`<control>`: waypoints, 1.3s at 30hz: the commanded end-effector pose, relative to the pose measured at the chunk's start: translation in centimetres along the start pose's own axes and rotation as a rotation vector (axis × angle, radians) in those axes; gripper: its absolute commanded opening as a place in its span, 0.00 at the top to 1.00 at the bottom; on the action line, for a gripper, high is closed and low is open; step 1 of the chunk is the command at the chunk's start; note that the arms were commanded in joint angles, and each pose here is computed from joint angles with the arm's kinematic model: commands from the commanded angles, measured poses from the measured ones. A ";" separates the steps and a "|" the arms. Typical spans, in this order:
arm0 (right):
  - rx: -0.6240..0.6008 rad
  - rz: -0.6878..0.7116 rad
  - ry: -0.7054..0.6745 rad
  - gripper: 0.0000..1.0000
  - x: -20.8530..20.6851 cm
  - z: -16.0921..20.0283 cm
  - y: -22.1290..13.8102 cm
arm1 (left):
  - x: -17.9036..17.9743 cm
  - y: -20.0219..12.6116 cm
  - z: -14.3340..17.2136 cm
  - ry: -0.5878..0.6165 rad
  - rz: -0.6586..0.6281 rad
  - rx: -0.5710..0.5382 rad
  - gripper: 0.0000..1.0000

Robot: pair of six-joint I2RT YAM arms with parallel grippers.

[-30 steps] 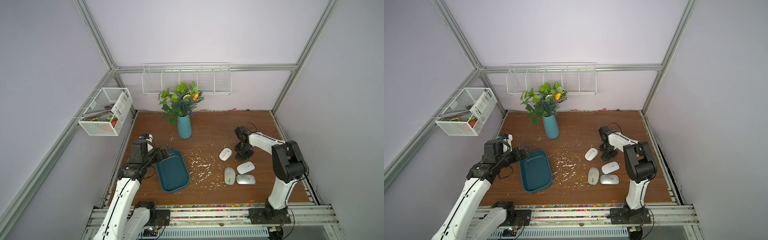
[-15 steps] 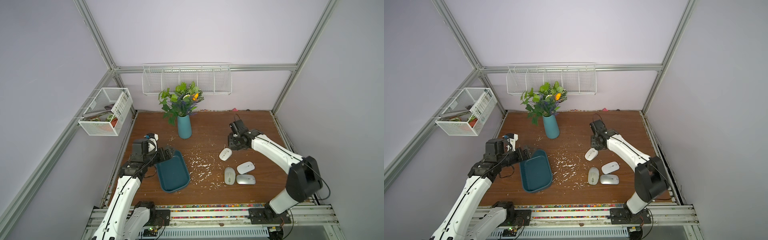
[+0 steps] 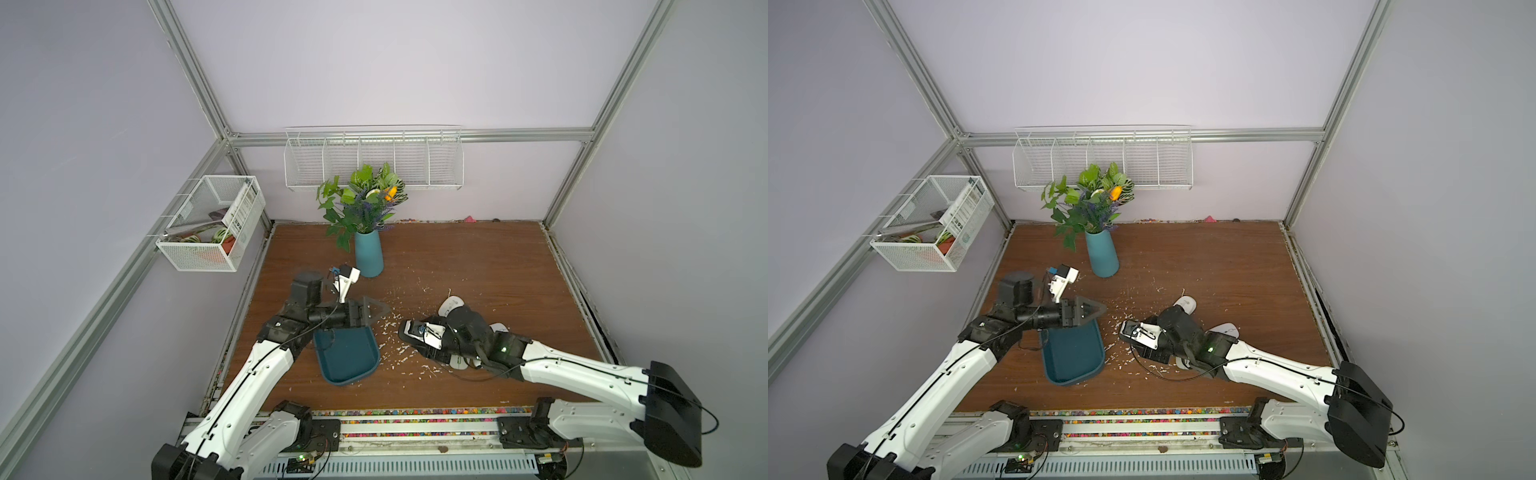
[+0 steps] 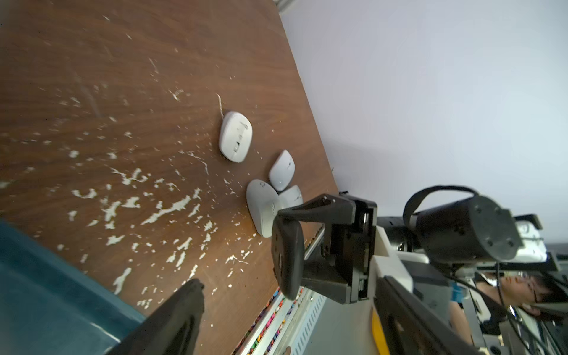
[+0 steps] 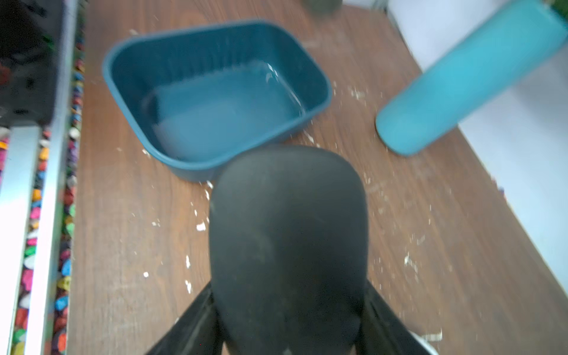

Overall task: Put the mouse in the storage box
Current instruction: Place the mouse in the storage box.

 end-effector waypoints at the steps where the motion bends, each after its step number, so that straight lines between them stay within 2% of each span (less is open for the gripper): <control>1: -0.126 -0.024 -0.059 0.73 0.0 -2.0 -0.4 | 0.2 1.4 1.0 -0.001 -0.023 0.023 0.10; 10: -0.158 -0.040 -0.040 0.73 0.1 -2.5 -0.9 | -0.6 4.5 2.3 0.031 0.023 0.091 0.18; 13: -0.166 -0.045 -0.035 0.73 0.1 -2.5 -0.9 | -0.4 5.6 2.7 0.030 -0.003 0.125 0.25; 17: -0.161 -0.060 -0.032 0.73 0.3 -2.4 -0.8 | -0.4 5.8 2.5 0.027 0.001 0.119 0.37; 20: -0.157 -0.070 -0.030 0.73 0.3 -2.4 -0.7 | -0.7 5.7 2.4 0.036 0.015 0.105 0.48; 26: -0.154 -0.073 -0.021 0.70 0.4 -2.3 -0.5 | -0.7 5.8 2.6 0.023 0.047 0.105 0.86; 27: -0.153 -0.070 -0.020 0.66 0.3 -2.3 -0.5 | -0.7 5.8 2.6 0.020 0.044 0.101 0.95; 28: -0.153 -0.065 -0.014 0.57 0.3 -2.3 -0.6 | -0.7 5.7 2.7 0.020 0.037 0.094 1.00; 31: -0.145 -0.028 0.036 0.27 -0.2 -2.5 -0.6 | -0.6 5.1 2.4 0.018 -0.013 0.044 1.00; 34: -0.130 0.056 0.096 0.11 -1.1 -2.6 -1.3 | -0.2 3.7 1.7 -0.015 -0.138 -0.049 1.00; 39: -0.166 0.216 0.186 0.03 -2.6 -1.9 -3.1 | 2.6 -1.6 0.8 -0.151 -0.470 -0.294 1.00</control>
Point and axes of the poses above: each gripper's point midway between its finger pads, its own y axis out along the fingers, its own x axis along the line the jaws close on, z = x × y, the point moved 8 cm from there along -y, back along the fingers
